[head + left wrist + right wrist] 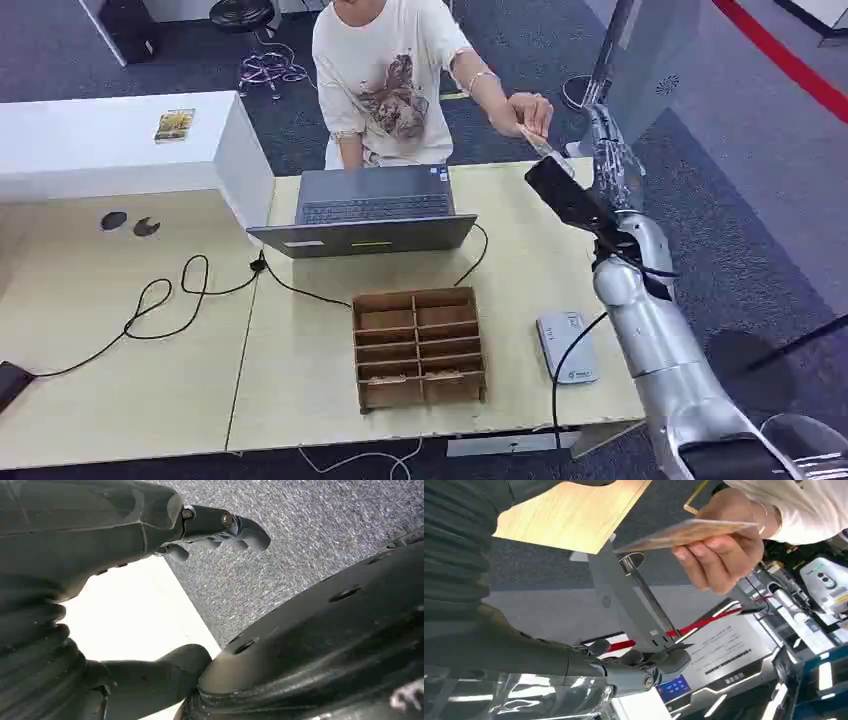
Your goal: Pass the card to the sensor for recognition and then transmit it.
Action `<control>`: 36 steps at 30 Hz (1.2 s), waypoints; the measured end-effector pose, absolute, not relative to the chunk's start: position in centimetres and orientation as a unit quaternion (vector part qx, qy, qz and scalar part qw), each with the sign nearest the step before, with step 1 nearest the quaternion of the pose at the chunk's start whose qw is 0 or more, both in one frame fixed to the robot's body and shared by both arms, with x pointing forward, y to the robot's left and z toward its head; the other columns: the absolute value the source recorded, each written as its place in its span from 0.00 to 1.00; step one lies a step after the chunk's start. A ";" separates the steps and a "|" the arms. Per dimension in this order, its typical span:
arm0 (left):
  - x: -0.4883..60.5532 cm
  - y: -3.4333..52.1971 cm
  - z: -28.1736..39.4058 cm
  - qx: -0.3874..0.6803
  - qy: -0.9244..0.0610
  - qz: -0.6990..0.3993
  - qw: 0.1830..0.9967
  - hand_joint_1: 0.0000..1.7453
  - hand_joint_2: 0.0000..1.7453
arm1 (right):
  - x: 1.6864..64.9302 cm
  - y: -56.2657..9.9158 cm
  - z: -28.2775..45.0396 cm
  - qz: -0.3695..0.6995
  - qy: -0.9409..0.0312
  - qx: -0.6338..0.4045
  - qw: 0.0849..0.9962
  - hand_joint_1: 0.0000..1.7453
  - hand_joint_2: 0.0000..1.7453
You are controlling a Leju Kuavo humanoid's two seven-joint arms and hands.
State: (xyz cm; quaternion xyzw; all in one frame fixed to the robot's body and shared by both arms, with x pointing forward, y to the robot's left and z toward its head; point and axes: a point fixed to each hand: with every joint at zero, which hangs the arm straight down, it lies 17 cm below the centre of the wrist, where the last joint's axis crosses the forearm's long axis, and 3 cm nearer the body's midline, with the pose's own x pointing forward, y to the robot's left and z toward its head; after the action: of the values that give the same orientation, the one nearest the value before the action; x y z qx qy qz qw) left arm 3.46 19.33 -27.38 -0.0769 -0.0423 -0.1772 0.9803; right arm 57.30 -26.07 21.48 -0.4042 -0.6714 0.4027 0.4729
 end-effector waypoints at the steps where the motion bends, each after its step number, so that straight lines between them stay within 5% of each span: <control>1: 3.5 19.3 -27.4 -0.077 -0.042 -0.177 0.980 0.00 1.00 | 57.4 -26.2 21.4 0.402 -0.670 -0.405 0.475 0.00 1.00; 3: 3.5 19.3 -27.4 -0.077 -0.042 -0.177 0.980 0.00 1.00 | 57.6 -26.6 21.3 0.398 -0.668 -0.407 0.479 0.13 1.00; 5: 3.4 19.3 -27.4 -0.077 -0.042 -0.177 0.980 0.00 1.00 | 57.8 -27.0 21.5 0.393 -0.667 -0.409 0.483 0.82 1.00; 8: 3.5 19.3 -27.4 -0.078 -0.042 -0.177 0.980 0.00 1.00 | 58.1 -27.4 21.7 0.387 -0.667 -0.410 0.487 1.00 1.00; 36: 3.5 19.3 -27.4 -0.078 -0.042 -0.174 0.981 0.00 1.00 | 58.3 -28.7 21.6 0.367 -0.669 -0.408 0.501 1.00 1.00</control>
State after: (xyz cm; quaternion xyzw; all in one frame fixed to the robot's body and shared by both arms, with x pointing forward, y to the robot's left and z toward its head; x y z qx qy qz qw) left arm 3.48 19.30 -27.37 -0.0782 -0.0425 -0.1737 0.9808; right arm 58.33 -28.70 21.57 -0.4082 -0.6688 0.3669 0.5014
